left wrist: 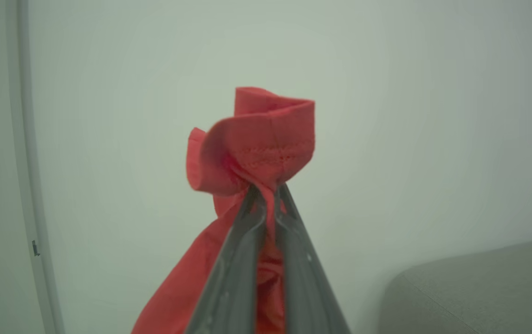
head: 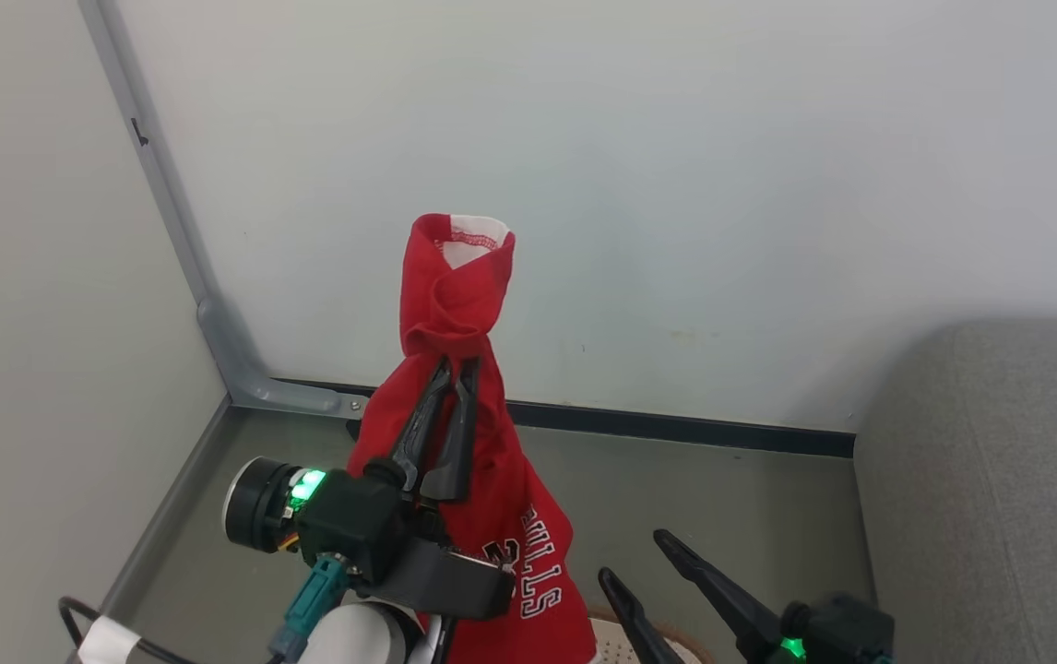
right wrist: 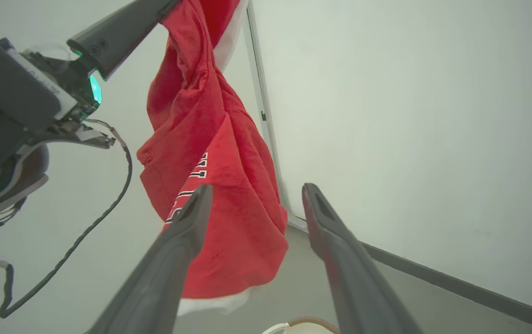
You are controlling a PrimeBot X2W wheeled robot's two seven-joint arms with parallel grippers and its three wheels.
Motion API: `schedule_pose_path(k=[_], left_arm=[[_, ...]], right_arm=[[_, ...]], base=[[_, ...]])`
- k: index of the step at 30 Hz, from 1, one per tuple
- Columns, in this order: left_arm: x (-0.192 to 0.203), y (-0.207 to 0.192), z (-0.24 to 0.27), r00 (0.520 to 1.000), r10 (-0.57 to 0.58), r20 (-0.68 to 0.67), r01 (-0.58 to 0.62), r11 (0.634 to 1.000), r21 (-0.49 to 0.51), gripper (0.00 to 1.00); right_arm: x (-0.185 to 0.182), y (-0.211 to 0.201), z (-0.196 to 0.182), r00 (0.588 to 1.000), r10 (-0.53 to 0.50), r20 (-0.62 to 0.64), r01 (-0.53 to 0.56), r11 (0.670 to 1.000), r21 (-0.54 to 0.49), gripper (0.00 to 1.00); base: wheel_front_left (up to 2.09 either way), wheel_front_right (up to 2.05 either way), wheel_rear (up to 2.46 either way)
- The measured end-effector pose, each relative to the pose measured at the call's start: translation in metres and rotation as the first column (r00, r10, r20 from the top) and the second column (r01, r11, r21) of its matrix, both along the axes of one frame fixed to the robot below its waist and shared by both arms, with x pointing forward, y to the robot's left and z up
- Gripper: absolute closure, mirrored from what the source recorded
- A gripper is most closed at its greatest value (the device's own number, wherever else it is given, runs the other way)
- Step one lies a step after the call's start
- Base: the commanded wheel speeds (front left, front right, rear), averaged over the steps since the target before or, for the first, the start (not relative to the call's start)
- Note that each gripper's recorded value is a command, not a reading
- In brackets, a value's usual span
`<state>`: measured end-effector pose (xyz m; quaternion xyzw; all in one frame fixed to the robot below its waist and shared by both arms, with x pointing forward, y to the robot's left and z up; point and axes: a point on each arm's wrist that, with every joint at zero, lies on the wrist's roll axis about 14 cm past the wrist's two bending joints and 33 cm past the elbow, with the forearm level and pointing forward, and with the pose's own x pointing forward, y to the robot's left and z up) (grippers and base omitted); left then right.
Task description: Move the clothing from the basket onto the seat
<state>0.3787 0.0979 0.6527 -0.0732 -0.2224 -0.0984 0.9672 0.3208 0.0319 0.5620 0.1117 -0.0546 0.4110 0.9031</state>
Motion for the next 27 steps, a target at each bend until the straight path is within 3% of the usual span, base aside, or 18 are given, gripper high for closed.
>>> schedule_pose_path(k=[12,13,14,15,27], left_arm=[[-0.024,-0.017,0.023,0.994,-0.047,0.099,0.044,0.999,0.03,1.0],[-0.026,-0.018,0.023,0.994,-0.049,0.102,0.046,0.999,0.028,1.0],[-0.027,-0.018,0.023,0.994,-0.048,0.101,0.046,0.999,0.027,1.0],[-0.027,-0.016,0.024,0.994,-0.044,0.104,0.042,0.999,0.026,1.0],[-0.028,-0.018,0.024,0.995,-0.05,0.091,0.049,0.999,0.02,1.0]], right_arm=[[-0.003,0.048,0.003,0.99,0.138,0.005,-0.137,0.99,-0.034,0.0],[-0.002,0.05,0.002,0.99,0.142,0.002,-0.142,0.989,-0.035,0.16],[-0.002,0.052,0.0,0.989,0.146,-0.005,-0.146,0.989,-0.035,0.66],[-0.003,0.054,-0.002,0.988,0.156,-0.012,-0.156,0.987,-0.038,1.0],[0.001,0.056,-0.001,0.984,0.179,-0.019,-0.179,0.983,-0.026,1.0]], base=[[0.0,0.0,0.0],[0.0,0.0,0.0],[0.0,0.0,0.0],[0.0,0.0,0.0],[0.0,0.0,0.0]])
